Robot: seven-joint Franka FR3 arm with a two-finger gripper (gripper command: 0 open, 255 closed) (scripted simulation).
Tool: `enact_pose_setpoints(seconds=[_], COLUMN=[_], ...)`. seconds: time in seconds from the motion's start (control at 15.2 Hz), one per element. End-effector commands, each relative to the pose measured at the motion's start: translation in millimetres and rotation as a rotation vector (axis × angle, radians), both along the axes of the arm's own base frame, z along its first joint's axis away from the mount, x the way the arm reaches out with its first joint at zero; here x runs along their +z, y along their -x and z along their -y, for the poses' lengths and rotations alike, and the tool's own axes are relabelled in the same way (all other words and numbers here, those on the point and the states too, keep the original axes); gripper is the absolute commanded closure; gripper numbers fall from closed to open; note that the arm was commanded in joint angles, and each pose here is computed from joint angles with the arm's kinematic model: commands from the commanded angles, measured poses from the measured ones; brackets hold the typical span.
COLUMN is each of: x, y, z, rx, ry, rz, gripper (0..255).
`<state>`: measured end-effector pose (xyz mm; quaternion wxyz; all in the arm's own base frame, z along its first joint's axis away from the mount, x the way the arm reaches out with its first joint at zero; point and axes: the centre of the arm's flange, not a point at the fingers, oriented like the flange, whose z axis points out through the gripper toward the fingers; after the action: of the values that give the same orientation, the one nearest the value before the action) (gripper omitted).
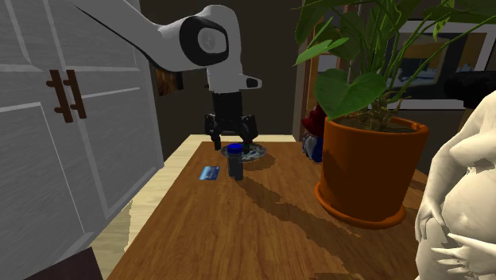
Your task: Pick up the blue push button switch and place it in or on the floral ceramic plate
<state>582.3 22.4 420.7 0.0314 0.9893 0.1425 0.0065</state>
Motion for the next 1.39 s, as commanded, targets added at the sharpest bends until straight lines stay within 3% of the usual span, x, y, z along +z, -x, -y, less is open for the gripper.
enact_pose_setpoints(seconds=[0.0,0.53,0.59,1.32], x=[-9.5,-12.5,-12.5,-2.0], y=[0.4,0.4,0.4,0.4], z=[1.3,1.5,1.5,1.5], rx=[0.0,0.0,0.0,0.0], ry=[0.0,0.0,0.0,0.0], rz=[0.0,0.0,0.0,0.0], gripper=[0,0,255,255])
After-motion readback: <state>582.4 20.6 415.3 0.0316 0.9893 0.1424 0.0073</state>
